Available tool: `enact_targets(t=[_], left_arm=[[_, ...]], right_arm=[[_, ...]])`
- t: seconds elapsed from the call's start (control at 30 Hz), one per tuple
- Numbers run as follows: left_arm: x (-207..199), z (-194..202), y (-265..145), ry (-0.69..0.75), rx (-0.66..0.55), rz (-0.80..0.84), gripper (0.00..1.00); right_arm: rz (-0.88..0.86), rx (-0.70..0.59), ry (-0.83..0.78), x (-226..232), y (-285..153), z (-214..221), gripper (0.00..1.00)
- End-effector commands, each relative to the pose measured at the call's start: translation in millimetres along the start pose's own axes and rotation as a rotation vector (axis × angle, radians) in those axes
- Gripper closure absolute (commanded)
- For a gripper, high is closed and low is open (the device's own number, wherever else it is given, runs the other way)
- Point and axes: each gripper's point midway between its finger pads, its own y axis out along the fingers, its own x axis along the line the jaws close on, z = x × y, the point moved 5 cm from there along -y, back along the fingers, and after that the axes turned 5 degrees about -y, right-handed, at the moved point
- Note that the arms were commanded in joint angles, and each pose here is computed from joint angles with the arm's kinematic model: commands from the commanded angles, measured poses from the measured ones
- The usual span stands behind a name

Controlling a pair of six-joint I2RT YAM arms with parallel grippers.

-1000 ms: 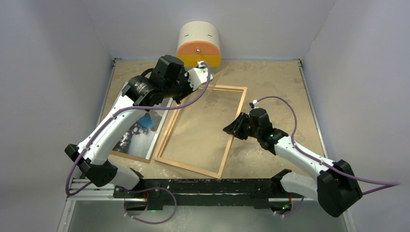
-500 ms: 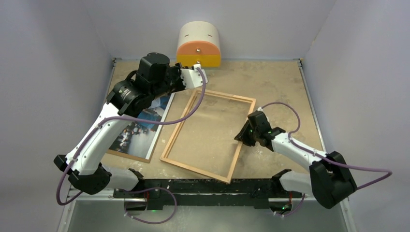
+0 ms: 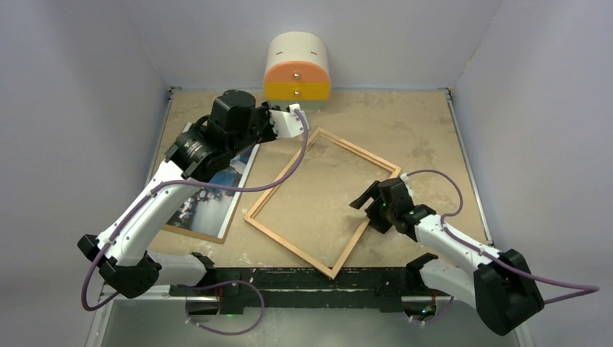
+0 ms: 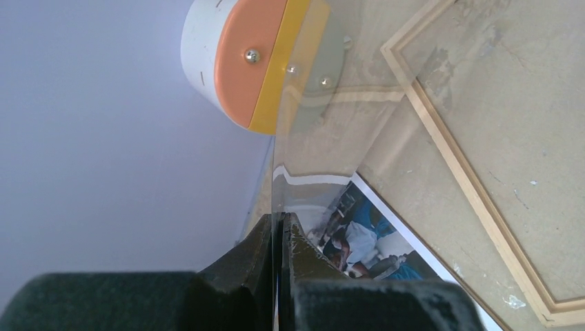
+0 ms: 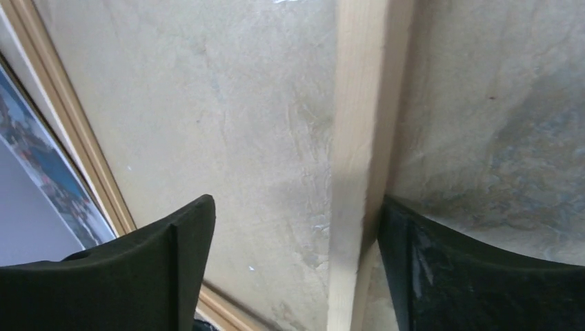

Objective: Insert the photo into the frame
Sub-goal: Place the photo frame at the center of the board.

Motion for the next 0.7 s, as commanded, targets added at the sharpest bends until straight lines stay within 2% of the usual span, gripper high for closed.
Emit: enact_targets(t=[0.0, 0.03, 0.2, 0.37, 0.47, 0.53, 0.67], left_arm=[[22, -7, -15, -0.038, -0.041, -0.149, 1.00], [23, -5, -15, -0.043, -0.030, -0.160, 1.00], [29, -3, -12, -0.064, 0.008, -0.208, 1.00], [48, -6, -21, -0.103, 0.020, -0.323, 1.00], [61, -4, -32, -0.097, 0.045, -0.410, 1.00], [66, -1, -39, -0.090, 0.060, -0.446, 1.00], [75, 2, -57, -0.082, 0.090, -0.495, 1.00]], right_arm=[[0.119, 0.133, -0.080, -32, -8, 23, 0.04], [0.108, 0.155, -0.090, -33, -12, 26, 0.02], [0.028, 0.244, -0.188, -21, -40, 32, 0.01], [-0.117, 0.314, -0.468, 29, -60, 15, 0.01], [-0.138, 0.276, -0.726, 78, -59, -3, 0.01], [-0.155, 0.197, -0.901, 109, -54, -16, 0.01], [-0.306, 0.022, -1.281, 171, -25, -27, 0.01]])
